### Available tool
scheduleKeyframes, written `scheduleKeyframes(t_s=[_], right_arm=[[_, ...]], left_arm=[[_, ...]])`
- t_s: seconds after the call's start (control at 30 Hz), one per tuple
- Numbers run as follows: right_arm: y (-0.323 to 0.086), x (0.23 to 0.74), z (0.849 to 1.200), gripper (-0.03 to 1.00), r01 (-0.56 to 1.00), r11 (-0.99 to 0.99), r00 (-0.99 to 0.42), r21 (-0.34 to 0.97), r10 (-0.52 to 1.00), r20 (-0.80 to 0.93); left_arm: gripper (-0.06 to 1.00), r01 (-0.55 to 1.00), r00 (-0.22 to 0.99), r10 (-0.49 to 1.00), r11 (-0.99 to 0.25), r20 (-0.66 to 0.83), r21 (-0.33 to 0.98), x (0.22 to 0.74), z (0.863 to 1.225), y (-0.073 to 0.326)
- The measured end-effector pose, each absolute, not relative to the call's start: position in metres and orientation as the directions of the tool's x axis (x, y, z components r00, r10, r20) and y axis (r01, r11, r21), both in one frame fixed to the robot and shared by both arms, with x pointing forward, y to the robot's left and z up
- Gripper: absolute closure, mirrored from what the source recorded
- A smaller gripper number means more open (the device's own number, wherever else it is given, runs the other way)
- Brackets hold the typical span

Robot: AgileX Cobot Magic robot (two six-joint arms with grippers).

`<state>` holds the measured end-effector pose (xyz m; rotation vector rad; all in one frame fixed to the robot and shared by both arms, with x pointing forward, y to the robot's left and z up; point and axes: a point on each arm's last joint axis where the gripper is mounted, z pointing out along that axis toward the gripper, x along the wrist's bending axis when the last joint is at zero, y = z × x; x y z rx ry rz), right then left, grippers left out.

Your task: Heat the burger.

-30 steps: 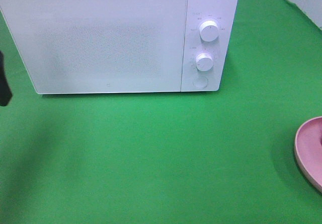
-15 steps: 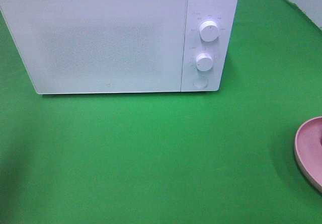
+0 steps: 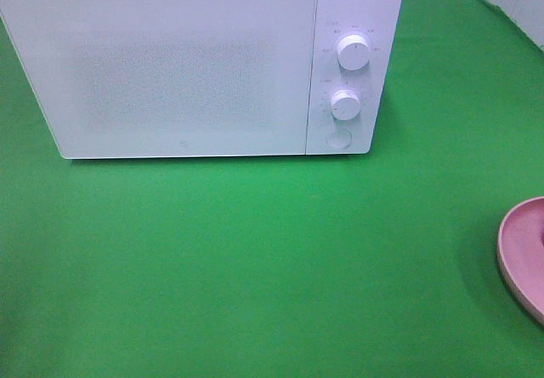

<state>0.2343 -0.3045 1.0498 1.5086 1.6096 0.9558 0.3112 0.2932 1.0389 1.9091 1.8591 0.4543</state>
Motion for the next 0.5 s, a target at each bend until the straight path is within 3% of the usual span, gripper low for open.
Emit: scheduleKeyframes(t_s=[0.5], right_arm=[[-0.305, 0.234, 1.050, 0.21, 0.464, 0.040, -0.055, 0.885, 0.998, -0.016]], left_arm=[[-0.03, 0.545, 0.095, 0.990, 0.033, -0.101, 0.838, 0.248, 1.057, 0.292]])
